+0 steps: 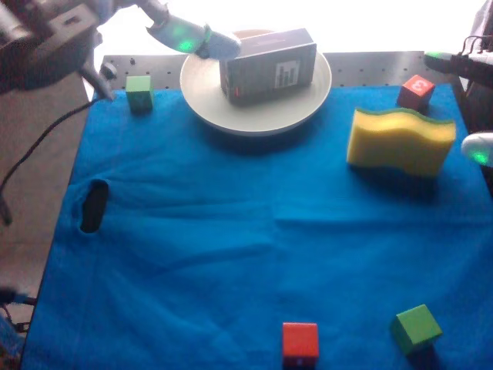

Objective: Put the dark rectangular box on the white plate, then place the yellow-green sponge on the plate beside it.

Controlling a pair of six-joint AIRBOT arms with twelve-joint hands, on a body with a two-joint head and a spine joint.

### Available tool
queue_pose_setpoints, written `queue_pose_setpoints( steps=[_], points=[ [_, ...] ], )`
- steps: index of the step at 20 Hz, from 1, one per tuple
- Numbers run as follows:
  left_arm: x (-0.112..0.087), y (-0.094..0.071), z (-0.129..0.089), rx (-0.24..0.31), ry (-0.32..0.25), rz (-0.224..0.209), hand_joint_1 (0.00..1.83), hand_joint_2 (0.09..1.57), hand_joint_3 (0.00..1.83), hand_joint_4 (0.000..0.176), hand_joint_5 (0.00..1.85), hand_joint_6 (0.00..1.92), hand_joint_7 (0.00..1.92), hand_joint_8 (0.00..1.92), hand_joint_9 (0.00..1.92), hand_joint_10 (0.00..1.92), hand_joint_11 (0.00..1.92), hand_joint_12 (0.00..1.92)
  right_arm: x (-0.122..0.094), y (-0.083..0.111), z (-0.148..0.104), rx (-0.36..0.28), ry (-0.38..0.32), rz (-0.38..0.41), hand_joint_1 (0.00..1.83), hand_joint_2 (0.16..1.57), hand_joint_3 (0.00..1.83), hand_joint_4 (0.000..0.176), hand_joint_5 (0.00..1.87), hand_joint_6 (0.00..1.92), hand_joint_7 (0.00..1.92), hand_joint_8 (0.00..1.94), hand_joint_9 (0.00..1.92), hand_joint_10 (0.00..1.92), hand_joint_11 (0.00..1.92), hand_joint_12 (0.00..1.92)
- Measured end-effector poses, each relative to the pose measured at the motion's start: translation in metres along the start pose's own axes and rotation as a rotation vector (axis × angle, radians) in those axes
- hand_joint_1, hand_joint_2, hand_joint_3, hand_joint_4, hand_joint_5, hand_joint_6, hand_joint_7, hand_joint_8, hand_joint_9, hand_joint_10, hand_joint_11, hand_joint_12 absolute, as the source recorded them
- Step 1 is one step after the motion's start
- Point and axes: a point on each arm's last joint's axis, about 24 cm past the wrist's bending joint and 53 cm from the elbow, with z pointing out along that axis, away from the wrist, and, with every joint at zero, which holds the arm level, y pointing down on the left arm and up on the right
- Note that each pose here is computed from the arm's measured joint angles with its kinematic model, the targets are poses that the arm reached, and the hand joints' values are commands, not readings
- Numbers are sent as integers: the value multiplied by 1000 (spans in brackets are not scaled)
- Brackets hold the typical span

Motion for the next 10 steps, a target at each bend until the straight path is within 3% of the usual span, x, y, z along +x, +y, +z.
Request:
queue_pose_setpoints(
  steps=[1, 2, 3, 6, 10],
  points=[
    [0, 2, -11, 7, 0, 12, 731, 895, 0, 176, 51, 0, 16, 0, 5, 0, 47, 22, 0, 0, 0, 0, -1, 1, 401, 1178, 0, 67, 86, 0, 116, 2, 101, 0, 34, 201],
    [2, 4, -22, 6, 5, 14, 738, 880, 0, 176, 31, 0, 2, 0, 0, 0, 9, 4, -1, 1, 0, -2, -2, 2, 383, 1162, 0, 47, 77, 0, 126, 5, 103, 2, 29, 200],
    [-1, 3, -36, 22, -5, 11, 739, 867, 0, 176, 14, 0, 0, 0, 0, 0, 1, 0, -1, 1, 1, -4, -3, 3, 389, 1147, 0, 44, 69, 0, 117, 1, 88, 0, 23, 198],
    [-4, 5, -79, 60, -33, -33, 834, 876, 0, 176, 0, 0, 0, 0, 0, 0, 0, 0, -1, 1, 0, -2, -3, 5, 458, 1117, 0, 29, 83, 6, 148, 10, 121, 12, 34, 207],
    [12, -1, -124, 76, -19, -11, 809, 860, 0, 176, 0, 0, 0, 0, 0, 0, 0, 0, -3, 4, 3, -9, -6, 8, 557, 1082, 0, 12, 73, 3, 145, 4, 127, 6, 62, 216]
  ],
)
